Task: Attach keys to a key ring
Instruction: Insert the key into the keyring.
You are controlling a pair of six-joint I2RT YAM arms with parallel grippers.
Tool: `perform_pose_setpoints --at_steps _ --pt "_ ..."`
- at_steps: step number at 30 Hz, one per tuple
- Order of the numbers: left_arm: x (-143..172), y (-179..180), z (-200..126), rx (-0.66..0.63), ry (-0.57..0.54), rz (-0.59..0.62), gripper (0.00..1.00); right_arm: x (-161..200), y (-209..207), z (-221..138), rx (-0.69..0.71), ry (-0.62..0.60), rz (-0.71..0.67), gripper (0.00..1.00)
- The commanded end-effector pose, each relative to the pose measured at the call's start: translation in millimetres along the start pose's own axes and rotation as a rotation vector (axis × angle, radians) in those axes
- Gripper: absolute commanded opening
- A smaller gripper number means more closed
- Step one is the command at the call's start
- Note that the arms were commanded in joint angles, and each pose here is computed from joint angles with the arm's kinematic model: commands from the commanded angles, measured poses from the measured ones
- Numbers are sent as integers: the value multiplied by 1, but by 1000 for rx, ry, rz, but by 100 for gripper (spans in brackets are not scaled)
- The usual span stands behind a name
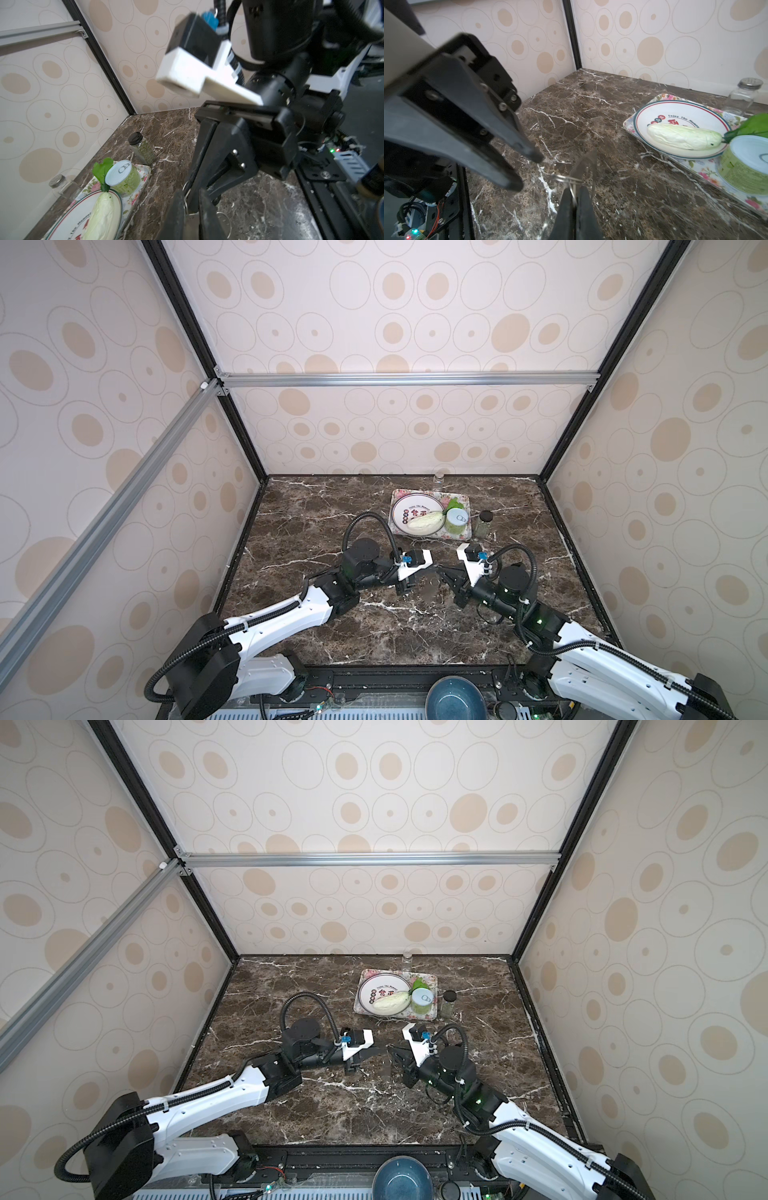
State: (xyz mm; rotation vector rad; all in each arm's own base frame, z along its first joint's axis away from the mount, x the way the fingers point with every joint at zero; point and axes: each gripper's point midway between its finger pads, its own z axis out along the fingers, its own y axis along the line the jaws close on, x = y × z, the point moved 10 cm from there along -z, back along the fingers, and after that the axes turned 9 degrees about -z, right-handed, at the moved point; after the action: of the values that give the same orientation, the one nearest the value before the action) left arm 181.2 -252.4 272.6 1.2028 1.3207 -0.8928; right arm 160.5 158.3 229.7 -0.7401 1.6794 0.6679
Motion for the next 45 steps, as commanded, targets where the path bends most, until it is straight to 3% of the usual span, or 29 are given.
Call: perform_pose_setpoints --at_steps 1,6,11,23,45 --pt "-20 -3 -5 8 -81 60 26 5 -4 -3 45 18 3 0" --pt "-16 -1 -3 5 -15 66 35 5 -5 -5 60 15 3 0" --pt "-13 4 0 -34 64 71 36 5 -6 -6 77 19 3 0" --pt "-4 7 15 39 156 30 28 6 -7 -7 96 21 4 0" --pt "8 15 46 115 250 -46 26 5 -8 -9 109 17 1 0"
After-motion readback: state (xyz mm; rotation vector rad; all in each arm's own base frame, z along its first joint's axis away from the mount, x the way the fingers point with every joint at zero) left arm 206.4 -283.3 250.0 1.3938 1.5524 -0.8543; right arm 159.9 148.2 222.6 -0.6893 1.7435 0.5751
